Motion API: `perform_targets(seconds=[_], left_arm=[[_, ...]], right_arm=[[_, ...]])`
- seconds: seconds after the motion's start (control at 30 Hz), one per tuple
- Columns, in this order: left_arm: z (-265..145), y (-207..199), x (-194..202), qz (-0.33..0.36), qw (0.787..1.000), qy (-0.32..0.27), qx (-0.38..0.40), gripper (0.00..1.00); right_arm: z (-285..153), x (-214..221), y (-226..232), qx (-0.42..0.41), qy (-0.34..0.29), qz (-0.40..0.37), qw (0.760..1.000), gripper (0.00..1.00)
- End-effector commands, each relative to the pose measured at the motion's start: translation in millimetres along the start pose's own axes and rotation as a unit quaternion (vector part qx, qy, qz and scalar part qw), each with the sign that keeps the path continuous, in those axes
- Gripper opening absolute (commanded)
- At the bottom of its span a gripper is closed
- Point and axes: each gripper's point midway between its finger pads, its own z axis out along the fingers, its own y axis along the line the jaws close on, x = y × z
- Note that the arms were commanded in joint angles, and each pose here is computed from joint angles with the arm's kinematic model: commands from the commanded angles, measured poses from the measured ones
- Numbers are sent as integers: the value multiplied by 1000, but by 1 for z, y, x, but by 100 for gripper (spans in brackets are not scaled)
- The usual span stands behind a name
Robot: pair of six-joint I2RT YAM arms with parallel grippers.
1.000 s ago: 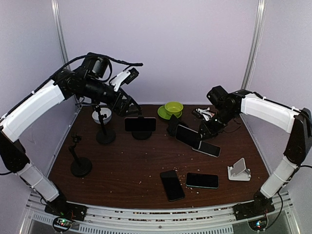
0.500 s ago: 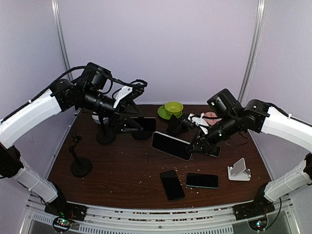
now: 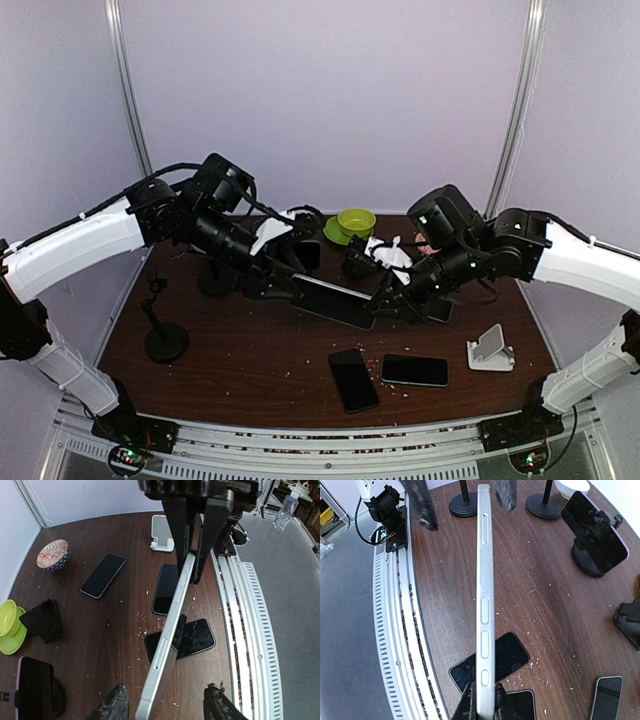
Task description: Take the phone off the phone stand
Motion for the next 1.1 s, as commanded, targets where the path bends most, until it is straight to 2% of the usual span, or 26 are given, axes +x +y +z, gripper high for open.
perform_targets(seconds=[0.0,0.17,0.27,0.47,0.6,0.73,1.07], left_arm=[[-1,5,3,18,1000,7,-19,47],[-1,8,3,31,999,11,-26,22],[-2,10,3,39,999,17,-31,0],[-11,16,-3,46,997,16,-57,0],[-18,19,1,25,996,20,-80,0],[-24,17,11,-2,995,16,-103,0],[-32,14,44,-100,984,16,-144,0]], right_arm=[[-8,-36,0,17,-51,-38,998,0],[-5,-38,1,16,-49,-40,998,0],[-5,-40,-1,23,-53,-41,997,0],[-8,-47,-12,58,-66,-33,996,0],[-10,-44,-37,125,-50,10,991,14],[-8,-33,-47,152,-36,40,987,26],[-26,-21,-66,212,-82,103,968,62]])
